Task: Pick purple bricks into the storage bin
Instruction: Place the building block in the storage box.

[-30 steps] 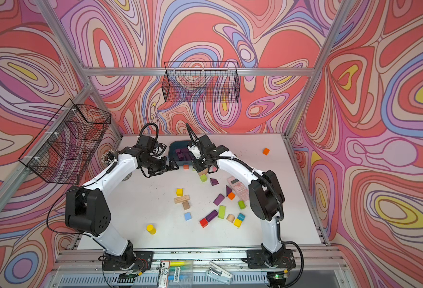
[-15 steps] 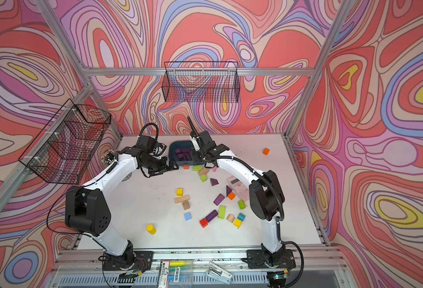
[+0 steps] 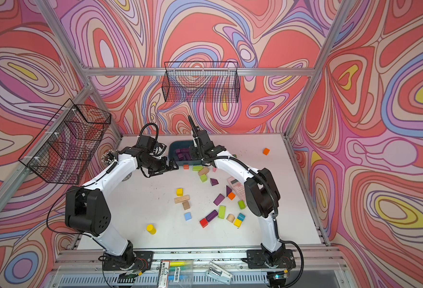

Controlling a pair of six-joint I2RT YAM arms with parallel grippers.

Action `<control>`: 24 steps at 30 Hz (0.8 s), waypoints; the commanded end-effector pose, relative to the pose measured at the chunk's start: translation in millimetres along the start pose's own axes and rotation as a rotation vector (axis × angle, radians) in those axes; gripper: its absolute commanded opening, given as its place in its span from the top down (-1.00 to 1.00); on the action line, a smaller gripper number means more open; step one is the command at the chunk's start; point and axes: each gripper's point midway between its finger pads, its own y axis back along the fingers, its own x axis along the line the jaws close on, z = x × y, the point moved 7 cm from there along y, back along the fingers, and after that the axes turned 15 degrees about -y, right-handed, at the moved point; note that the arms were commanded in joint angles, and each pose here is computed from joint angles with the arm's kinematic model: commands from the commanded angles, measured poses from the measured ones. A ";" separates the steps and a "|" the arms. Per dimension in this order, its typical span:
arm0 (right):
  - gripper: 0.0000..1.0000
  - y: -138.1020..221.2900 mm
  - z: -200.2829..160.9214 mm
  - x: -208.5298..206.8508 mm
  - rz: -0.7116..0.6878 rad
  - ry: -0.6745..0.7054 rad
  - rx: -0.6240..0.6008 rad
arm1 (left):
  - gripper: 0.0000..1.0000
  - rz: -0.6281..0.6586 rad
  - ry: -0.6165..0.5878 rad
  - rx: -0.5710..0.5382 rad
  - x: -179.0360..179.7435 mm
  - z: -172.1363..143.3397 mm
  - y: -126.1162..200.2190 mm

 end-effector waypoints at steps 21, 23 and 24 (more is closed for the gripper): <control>0.51 -88.7 -28.8 -19.3 -0.115 -0.100 0.014 | -1.00 0.017 -0.007 -0.035 -0.3 0.9 11.0; 0.51 -94.3 -32.3 -20.0 -0.117 -0.096 0.027 | -1.00 0.018 -0.007 -0.034 0.0 1.0 10.5; 0.51 -96.2 -32.5 -20.5 -0.121 -0.095 0.030 | -1.00 0.017 -0.006 -0.033 -0.1 0.8 10.3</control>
